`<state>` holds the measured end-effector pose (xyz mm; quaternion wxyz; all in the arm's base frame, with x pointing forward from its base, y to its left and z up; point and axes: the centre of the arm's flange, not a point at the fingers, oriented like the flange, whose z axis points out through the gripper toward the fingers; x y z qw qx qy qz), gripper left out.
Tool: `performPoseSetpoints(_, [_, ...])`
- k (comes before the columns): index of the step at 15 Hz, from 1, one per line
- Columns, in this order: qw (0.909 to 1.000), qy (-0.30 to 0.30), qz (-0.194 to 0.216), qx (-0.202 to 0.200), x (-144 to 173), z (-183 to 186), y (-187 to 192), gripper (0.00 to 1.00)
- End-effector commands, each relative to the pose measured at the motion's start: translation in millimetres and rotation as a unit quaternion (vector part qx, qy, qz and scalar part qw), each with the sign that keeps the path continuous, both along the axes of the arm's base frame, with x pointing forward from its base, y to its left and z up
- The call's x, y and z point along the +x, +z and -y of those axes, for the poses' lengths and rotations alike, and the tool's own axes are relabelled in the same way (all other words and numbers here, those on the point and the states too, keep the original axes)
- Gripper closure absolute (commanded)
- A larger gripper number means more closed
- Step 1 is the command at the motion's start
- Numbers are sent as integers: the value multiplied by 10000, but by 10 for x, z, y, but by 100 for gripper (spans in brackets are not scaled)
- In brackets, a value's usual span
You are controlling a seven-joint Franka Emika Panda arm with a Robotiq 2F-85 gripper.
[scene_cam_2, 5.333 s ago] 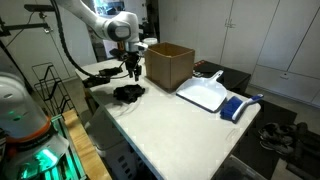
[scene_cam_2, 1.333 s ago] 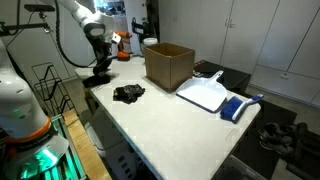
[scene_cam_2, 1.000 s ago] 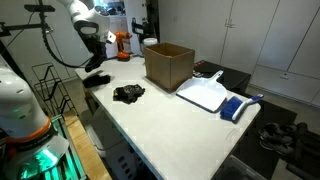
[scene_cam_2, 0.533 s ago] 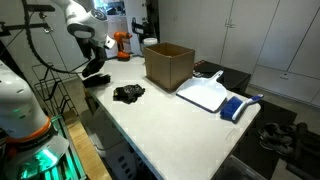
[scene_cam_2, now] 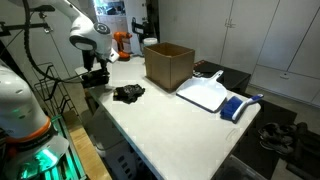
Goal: Pick up the far right glove and stack it on the second far right glove, Pick up the far left glove and stack it on the second far left glove, pick up the gloves stack on the left and put it on top of the gloves stack on the right, pick up the gloves stack and put it in the cardboard box on the table
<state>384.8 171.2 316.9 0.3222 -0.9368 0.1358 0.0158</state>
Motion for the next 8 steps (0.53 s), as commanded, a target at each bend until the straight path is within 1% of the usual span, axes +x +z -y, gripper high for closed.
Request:
performPoseSetpoints(1, [9984, -477, -283, -108, -34, 59, -267, 99])
performPoseSetpoints(3, [9974, -489, -477, -235, -62, 81, -343, 98])
performPoseSetpoints(4, [9971, -467, -549, -236, -78, 98, -356, 71])
performPoseSetpoints(5, [9972, -422, -569, -241, -90, 111, -371, 70])
performPoseSetpoints(7, [9977, -231, -553, -311, -118, 146, -331, 57])
performPoseSetpoints(8, [9974, -140, -539, -455, -121, 178, -292, 48])
